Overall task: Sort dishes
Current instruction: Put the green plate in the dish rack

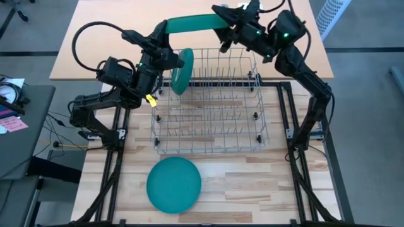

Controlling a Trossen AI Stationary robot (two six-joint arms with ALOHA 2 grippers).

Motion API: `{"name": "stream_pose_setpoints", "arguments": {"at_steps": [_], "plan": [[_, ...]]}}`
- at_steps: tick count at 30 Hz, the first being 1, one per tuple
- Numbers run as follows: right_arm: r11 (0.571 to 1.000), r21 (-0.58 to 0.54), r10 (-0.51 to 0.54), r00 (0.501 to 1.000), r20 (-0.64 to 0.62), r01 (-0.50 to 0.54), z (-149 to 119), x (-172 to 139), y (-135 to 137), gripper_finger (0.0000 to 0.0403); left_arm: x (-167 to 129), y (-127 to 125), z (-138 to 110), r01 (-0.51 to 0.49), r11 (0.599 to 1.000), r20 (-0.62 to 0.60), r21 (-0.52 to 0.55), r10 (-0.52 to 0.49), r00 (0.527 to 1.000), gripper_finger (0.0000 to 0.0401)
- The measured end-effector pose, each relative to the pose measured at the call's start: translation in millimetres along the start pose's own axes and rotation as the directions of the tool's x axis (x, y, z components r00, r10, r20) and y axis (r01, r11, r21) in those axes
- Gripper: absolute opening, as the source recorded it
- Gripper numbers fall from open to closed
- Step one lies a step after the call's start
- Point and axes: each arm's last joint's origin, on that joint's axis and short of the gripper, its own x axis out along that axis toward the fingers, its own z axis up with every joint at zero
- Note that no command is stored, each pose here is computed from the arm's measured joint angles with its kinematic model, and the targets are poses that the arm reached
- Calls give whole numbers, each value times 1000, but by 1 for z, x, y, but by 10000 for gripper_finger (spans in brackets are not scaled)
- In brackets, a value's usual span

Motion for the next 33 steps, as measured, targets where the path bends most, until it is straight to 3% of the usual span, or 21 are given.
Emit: {"name": "stream_pose_setpoints", "arguments": {"at_steps": [11, 16, 24, 31, 33], "plan": [[1000, -15, -8, 1000, 9, 9, 5, -5, 4, 77, -2, -1, 2, 10, 999, 19, -36, -9, 1000, 1], [998, -64, -13, 999, -33, 11, 6, -7, 7, 32, -7, -7, 6, 67, 993, 32, -92, -65, 997, 35], [989, -148, -35, 997, -75, 24, 25, -11, 6, 20, -23, -21, 14, 202, 957, 28, -209, -201, 979, 100], [978, -205, -71, 981, -179, 34, 54, -23, 10, 18, -37, -26, 21, 233, 896, 12, -378, -247, 969, 137], [971, -239, -52, 986, -158, 14, 64, -27, 15, 18, -40, -25, 22, 228, 873, -3, -431, -254, 967, 143]]}}
